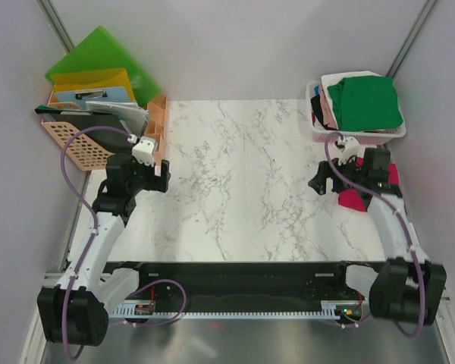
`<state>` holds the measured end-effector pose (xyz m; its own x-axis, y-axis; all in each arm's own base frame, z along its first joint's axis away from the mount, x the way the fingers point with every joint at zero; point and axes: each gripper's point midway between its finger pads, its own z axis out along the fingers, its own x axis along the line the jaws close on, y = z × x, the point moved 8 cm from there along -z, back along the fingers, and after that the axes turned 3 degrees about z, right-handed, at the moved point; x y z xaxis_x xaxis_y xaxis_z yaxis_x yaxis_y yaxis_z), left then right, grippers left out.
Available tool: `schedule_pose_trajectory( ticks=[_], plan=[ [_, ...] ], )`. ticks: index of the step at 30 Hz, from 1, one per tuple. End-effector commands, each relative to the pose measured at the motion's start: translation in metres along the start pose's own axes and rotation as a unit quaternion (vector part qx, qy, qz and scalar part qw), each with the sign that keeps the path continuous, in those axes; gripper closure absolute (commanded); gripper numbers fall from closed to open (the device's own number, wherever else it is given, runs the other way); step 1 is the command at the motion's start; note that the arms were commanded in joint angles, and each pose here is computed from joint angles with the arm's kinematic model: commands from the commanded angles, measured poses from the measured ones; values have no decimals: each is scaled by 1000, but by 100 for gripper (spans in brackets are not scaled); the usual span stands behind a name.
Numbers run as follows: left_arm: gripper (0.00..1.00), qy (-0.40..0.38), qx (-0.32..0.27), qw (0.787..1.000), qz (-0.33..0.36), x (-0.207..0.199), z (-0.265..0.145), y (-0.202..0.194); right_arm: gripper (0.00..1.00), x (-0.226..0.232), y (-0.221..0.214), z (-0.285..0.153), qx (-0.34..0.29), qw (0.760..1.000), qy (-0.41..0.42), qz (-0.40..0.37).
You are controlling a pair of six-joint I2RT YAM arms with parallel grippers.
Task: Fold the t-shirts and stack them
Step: Put the neatly folded tshirt into the corner of the board with the right arm
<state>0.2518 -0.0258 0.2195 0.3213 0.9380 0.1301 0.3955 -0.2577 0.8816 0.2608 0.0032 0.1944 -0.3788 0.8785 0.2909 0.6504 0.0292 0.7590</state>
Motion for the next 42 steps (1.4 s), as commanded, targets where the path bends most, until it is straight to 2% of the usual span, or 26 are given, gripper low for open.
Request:
schedule_pose_trajectory(
  ticks=[1,3,4,5,6,7,9,10,11,12,14,27,42],
  plan=[
    [0,69,-36,995,-68,6,9,-7,2,-2,22,-16,-208,972,-111,-15],
    [0,140,-37,985,-96,13,12,-28,2,-1,15,-19,-253,959,-129,-21],
    [0,152,-76,981,-90,16,13,-22,2,0,19,-26,-273,951,-144,-31],
    [0,152,-82,981,-87,16,13,-26,2,-1,19,-29,-281,947,-153,-35],
    [0,147,-72,985,-63,13,16,-43,2,-2,18,-28,-291,943,-159,-43],
    [0,150,-102,981,-62,14,17,-39,2,-4,16,-27,-297,939,-166,-44],
    [0,125,-114,983,-66,5,21,-52,2,-9,8,-18,-311,935,-167,-43],
    [0,116,-128,983,-65,3,23,-55,2,-11,2,-6,-300,942,-144,-42],
    [0,99,-188,976,-50,1,23,-42,2,-11,-1,1,-298,943,-135,-53],
    [0,88,-193,977,-38,-4,25,-57,2,-12,-1,6,-306,941,-133,-62],
    [0,72,-242,968,-3,-9,24,-60,2,-22,-6,21,-285,942,-152,-94],
    [0,68,-246,967,-1,-10,41,-71,2,-33,-33,49,-247,955,-136,-95],
    [0,73,-223,972,-5,-7,47,-71,2,-41,-36,68,-241,960,-117,-78]
  ],
)
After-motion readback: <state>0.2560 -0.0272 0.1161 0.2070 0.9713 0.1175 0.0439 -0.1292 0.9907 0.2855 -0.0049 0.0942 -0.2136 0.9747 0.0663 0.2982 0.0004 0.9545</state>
